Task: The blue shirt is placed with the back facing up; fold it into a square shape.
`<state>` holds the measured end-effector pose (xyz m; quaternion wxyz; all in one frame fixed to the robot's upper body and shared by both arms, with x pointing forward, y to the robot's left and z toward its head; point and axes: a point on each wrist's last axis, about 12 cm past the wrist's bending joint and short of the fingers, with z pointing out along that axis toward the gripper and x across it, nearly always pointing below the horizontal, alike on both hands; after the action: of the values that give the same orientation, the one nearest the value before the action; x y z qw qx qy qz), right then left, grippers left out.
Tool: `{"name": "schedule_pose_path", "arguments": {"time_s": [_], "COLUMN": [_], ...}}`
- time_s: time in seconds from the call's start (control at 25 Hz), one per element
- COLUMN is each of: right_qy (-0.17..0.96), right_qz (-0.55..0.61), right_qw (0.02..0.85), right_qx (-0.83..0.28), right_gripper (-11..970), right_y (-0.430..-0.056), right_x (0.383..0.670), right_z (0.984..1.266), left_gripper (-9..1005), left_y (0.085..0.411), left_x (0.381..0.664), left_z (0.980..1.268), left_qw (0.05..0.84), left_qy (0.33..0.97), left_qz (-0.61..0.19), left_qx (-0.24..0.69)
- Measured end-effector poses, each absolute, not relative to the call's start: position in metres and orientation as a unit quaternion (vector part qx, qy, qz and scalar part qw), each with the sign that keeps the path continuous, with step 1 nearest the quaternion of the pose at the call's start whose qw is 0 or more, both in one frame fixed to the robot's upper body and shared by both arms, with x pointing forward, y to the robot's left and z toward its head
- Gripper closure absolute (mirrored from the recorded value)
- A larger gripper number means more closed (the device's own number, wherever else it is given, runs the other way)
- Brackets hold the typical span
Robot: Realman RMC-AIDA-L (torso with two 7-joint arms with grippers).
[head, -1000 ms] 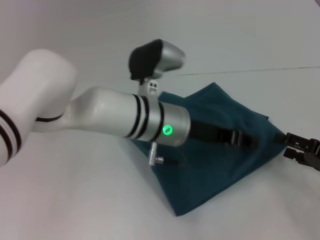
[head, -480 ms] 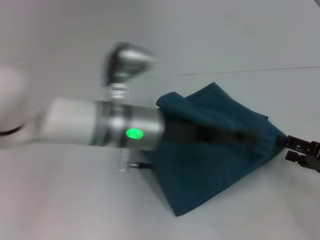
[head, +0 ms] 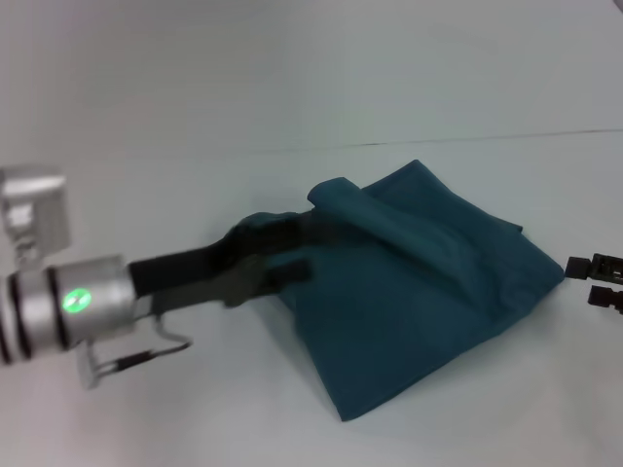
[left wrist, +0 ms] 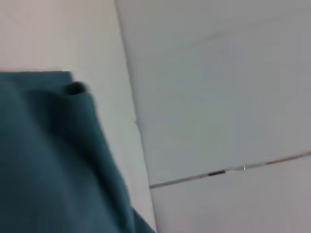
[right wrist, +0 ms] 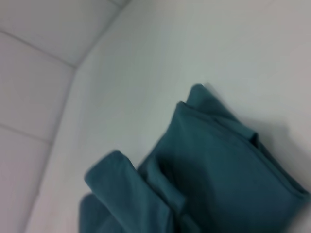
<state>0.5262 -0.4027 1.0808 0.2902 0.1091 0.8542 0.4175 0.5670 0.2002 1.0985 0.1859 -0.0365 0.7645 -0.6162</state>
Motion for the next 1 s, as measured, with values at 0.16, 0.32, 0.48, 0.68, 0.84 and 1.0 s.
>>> {"name": "schedule_pose_path", "arguments": {"time_s": [0.16,0.32,0.48,0.68,0.84,1.0], "right_qy": [0.887,0.909,0.925,0.927,0.926,0.927], "right_qz": [0.376,0.340,0.310,0.296,0.276,0.272], "right_qw": [0.258,0.237,0.222,0.225,0.243,0.239], "right_qx": [0.076,0.042,0.009,-0.042,-0.086,-0.099], "right_gripper": [44,44,44,44,45,45], "right_y": [-0.404,-0.396,-0.377,-0.342,-0.319,-0.306], "right_x": [0.543,0.567,0.594,0.624,0.641,0.644], "right_z": [1.099,1.121,1.140,1.158,1.166,1.161], "left_gripper": [260,260,261,261,261,262], "left_y": [0.226,0.249,0.259,0.259,0.257,0.257], "left_x": [0.552,0.537,0.530,0.529,0.530,0.530], "left_z": [1.083,1.069,1.067,1.068,1.070,1.071], "left_qw": [0.188,0.191,0.202,0.205,0.209,0.211], "left_qy": [0.782,0.795,0.785,0.782,0.777,0.776], "left_qz": [-0.593,-0.572,-0.580,-0.584,-0.590,-0.591], "left_qx": [-0.044,-0.068,-0.082,-0.075,-0.069,-0.067]}}
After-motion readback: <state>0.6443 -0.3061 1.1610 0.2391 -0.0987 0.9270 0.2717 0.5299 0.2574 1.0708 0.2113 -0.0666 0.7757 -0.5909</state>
